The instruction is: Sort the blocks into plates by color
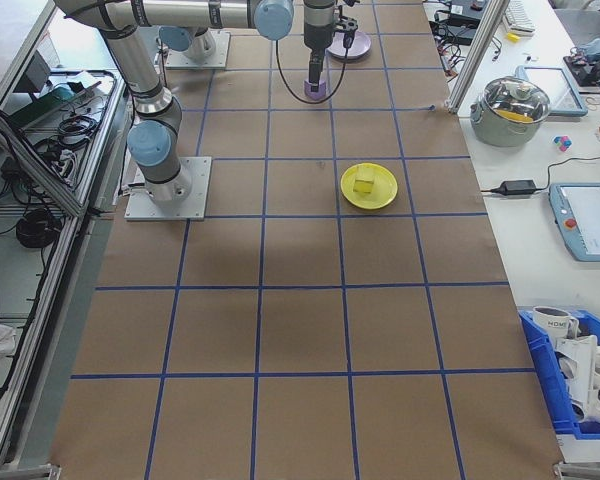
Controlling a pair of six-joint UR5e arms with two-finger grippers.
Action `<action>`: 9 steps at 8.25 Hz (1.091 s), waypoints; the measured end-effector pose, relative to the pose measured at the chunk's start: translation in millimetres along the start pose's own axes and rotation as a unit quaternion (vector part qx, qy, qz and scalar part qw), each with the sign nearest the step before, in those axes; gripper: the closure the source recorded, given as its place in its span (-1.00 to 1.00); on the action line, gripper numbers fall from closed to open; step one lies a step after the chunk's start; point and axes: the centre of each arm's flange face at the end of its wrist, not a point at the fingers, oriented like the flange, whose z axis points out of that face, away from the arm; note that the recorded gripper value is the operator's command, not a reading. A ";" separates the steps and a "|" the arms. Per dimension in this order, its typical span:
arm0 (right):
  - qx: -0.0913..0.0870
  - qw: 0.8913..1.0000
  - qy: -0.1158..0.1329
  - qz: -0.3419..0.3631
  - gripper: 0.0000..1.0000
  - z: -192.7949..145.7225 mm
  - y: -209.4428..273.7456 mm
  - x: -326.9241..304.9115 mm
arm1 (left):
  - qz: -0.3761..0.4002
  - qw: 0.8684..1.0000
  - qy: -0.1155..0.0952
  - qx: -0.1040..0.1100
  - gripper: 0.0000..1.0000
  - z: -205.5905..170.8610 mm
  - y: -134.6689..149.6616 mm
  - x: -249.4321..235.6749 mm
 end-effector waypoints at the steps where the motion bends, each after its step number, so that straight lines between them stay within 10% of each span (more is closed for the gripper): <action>1: 0.006 1.000 -0.004 0.001 -1.00 -4.4 2.7 -0.4 | -0.009 1.000 0.002 -0.014 -0.99 14.4 -6.4 5.2; 9: 0.019 1.000 -0.008 -0.001 -1.00 -11.0 4.5 -0.7 | -0.006 0.997 -0.024 -0.066 -1.00 122.9 -44.9 16.2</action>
